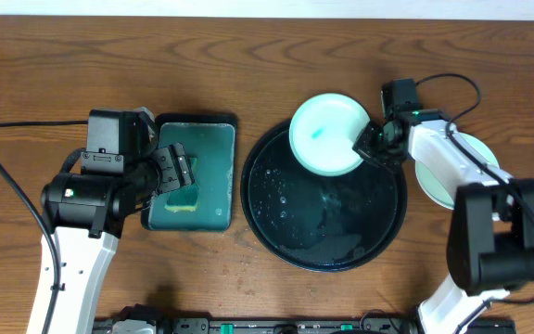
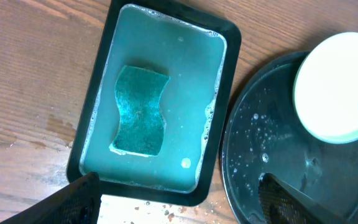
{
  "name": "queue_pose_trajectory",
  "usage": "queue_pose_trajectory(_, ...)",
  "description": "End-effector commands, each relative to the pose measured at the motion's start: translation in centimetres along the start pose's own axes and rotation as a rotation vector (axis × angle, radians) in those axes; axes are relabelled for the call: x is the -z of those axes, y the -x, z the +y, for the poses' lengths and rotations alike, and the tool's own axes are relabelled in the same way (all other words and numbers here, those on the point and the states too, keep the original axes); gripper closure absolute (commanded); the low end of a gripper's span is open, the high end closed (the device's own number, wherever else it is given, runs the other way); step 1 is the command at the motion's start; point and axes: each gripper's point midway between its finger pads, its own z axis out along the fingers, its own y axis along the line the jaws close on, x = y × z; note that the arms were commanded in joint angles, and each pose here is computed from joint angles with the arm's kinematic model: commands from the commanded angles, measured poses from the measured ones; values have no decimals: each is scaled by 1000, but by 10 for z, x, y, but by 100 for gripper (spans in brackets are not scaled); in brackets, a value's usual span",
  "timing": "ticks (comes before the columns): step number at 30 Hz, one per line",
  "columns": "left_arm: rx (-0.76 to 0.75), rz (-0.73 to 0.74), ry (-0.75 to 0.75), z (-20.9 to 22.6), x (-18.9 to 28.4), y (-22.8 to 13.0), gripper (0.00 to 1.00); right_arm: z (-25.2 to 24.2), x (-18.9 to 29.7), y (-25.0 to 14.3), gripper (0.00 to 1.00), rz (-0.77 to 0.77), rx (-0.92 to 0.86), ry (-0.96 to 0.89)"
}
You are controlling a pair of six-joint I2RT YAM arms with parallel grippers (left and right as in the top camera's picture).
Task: Clean dirty plates on tray and stack at the side
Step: 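Move right gripper back and drag the second pale green plate to tray center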
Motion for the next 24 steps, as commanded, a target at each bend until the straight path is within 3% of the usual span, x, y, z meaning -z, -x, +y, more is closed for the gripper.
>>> queue_pose_trajectory(1, -3, -9, -3, -1, 3, 3, 19, 2, 30, 2, 99, -60, 218, -3)
queue_pose_trajectory(8, -3, -9, -3, -1, 3, 3, 18, -5, 40, -23, 99, 37, 578, -3)
queue_pose_trajectory(14, -4, -9, -3, -1, 3, 3, 19, -16, 32, -44, 99, 123, 612, -36)
queue_pose_trajectory(15, -3, -9, -3, -1, 3, 3, 19, -21, 29, -41, 97, 111, 614, -66)
queue_pose_trajectory(17, -3, -9, -3, -1, 3, 3, 18, -28, 25, -32, 76, 75, 619, -116)
queue_pose_trajectory(24, -3, -10, -4, -1, 3, 3, 19, 5, 42, -24, 72, -4, 635, 27)
